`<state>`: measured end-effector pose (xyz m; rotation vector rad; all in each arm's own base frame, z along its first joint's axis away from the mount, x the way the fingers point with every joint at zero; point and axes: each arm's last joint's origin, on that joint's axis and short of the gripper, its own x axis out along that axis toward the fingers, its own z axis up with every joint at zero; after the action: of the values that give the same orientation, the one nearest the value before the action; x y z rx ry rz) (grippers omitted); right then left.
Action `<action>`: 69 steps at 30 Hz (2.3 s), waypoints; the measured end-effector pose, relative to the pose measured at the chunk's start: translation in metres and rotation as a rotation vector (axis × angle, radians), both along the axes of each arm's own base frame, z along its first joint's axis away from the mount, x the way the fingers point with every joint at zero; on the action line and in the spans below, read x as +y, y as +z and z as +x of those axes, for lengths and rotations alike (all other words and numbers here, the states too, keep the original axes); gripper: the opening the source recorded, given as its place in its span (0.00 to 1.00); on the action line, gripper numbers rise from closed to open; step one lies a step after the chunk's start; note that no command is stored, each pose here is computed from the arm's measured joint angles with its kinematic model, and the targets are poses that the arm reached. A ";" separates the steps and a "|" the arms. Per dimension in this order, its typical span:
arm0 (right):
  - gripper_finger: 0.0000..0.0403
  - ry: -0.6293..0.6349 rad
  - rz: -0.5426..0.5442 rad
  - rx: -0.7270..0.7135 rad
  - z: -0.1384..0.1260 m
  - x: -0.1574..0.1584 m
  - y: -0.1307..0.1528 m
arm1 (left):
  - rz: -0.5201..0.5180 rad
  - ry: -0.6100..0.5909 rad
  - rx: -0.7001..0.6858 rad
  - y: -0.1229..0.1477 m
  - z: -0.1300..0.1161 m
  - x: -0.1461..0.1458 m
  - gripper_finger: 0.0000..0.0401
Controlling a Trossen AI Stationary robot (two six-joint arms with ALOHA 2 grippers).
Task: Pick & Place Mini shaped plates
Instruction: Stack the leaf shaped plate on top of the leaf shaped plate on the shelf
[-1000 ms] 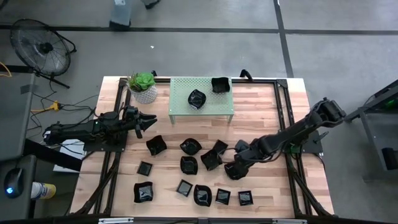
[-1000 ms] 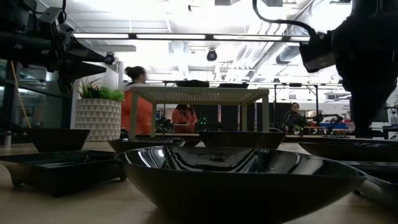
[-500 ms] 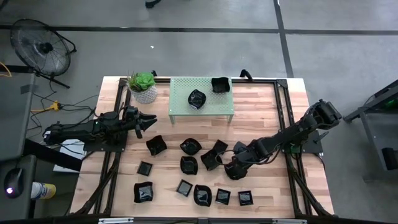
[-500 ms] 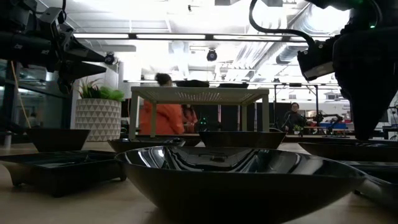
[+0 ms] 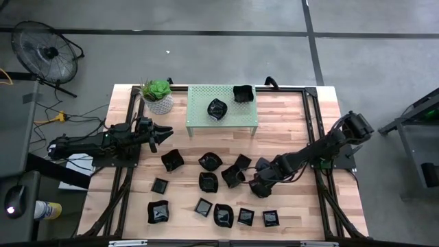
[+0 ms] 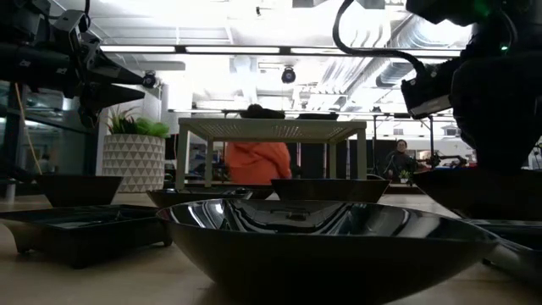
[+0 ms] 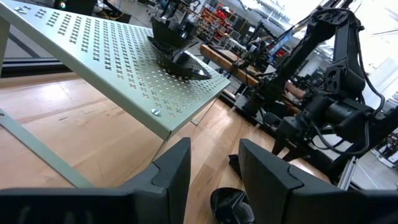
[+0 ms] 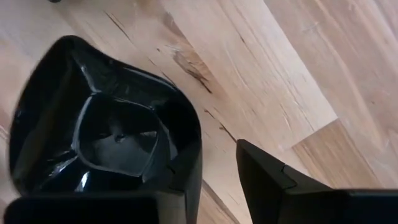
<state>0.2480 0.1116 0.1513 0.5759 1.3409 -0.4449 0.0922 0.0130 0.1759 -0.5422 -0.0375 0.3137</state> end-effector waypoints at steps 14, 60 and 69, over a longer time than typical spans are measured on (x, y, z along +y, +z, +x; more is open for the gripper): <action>0.36 0.028 0.053 0.019 0.000 0.001 0.000 | 0.000 0.000 0.000 0.000 0.000 0.000 0.33; 0.36 -0.090 0.076 0.016 0.017 0.009 0.007 | 0.000 0.000 0.000 0.000 0.000 0.000 0.33; 0.36 -0.084 0.072 0.025 0.018 0.010 0.003 | 0.000 0.000 0.000 0.000 0.000 0.000 0.33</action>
<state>0.2662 0.1216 0.1539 0.6909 1.3642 -0.4749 0.0922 0.0130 0.1759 -0.5423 -0.0376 0.3140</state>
